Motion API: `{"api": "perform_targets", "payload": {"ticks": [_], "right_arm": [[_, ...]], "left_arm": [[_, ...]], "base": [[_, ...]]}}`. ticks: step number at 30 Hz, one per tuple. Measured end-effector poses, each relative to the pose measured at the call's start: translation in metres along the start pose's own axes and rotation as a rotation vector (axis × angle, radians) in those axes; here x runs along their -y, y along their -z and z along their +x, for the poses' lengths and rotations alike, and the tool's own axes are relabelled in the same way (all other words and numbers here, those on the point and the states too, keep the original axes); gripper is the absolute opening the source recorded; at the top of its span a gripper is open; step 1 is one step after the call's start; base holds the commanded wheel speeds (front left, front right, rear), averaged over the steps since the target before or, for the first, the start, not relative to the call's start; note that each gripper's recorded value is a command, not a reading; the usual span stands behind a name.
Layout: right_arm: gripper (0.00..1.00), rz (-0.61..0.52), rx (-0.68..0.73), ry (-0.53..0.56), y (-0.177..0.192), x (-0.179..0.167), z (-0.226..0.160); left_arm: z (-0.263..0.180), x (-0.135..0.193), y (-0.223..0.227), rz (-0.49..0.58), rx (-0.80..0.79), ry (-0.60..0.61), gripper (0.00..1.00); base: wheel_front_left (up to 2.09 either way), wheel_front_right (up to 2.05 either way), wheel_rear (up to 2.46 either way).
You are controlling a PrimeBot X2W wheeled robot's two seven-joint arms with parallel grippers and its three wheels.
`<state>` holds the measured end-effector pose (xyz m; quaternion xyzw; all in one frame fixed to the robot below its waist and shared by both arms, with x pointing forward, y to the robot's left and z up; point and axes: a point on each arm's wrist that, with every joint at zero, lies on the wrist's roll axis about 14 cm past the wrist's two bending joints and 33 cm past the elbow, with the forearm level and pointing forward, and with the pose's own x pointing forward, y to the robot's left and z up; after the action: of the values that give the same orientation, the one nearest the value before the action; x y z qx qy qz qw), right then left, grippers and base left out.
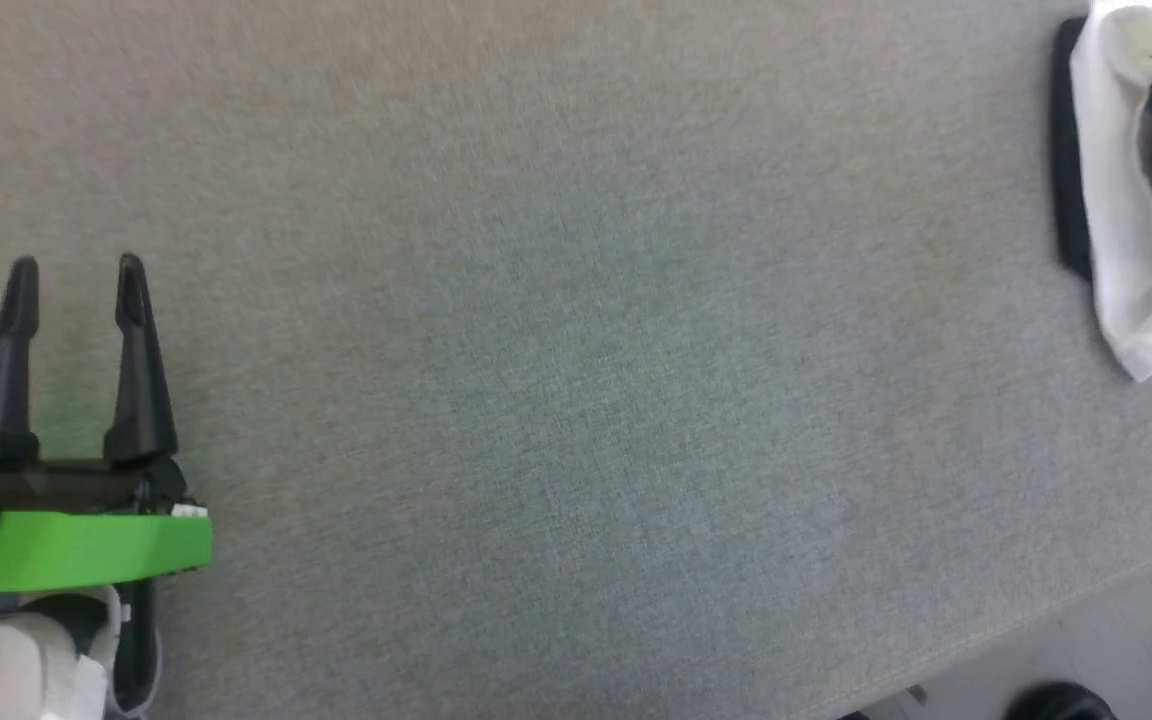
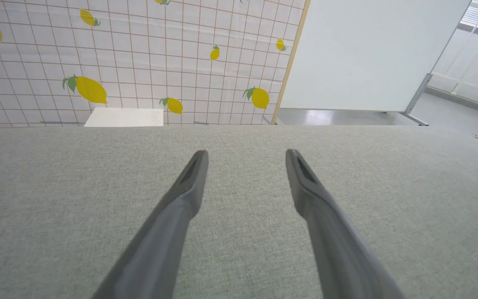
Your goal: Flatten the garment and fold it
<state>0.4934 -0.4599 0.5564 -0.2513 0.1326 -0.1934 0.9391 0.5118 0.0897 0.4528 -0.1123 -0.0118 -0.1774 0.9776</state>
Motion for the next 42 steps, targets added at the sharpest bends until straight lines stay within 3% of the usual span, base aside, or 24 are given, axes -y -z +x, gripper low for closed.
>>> {"api": "perform_targets", "payload": {"ticks": [7,11,15,21,30,35,42], "right_arm": [[1.0,0.25,0.435,-0.101,-0.125,-0.027,-0.039],[1.0,0.406,0.627,-0.158,-0.165,-0.044,-0.076],[1.0,0.544,0.718,-0.221,-0.181,-0.075,-0.103],[1.0,0.764,0.74,-0.276,-0.181,-0.116,-0.133],[1.0,0.916,0.579,-0.361,-0.131,-0.169,-0.153],[1.0,0.913,0.476,-0.4,-0.101,-0.192,-0.165],[1.0,0.82,0.416,-0.396,-0.073,-0.198,-0.179]], "left_arm": [[-0.017,0.0,-0.039,0.009,0.085,-0.05,1.0],[-0.031,-0.002,-0.054,0.021,0.109,-0.078,1.0],[-0.045,-0.012,-0.071,0.037,0.143,-0.136,1.0],[-0.068,-0.027,-0.099,0.062,0.207,-0.233,1.0],[-0.1,-0.04,-0.125,0.094,0.259,-0.319,1.0],[-0.112,-0.04,-0.129,0.097,0.265,-0.346,1.0],[-0.119,-0.035,-0.116,0.142,0.213,-0.351,1.0]], "base": [[0.0,0.0,0.0],[0.0,0.0,0.0],[0.0,0.0,0.0],[0.0,0.0,0.0],[0.0,0.0,0.0],[0.0,0.0,0.0],[0.0,0.0,0.0]]}}
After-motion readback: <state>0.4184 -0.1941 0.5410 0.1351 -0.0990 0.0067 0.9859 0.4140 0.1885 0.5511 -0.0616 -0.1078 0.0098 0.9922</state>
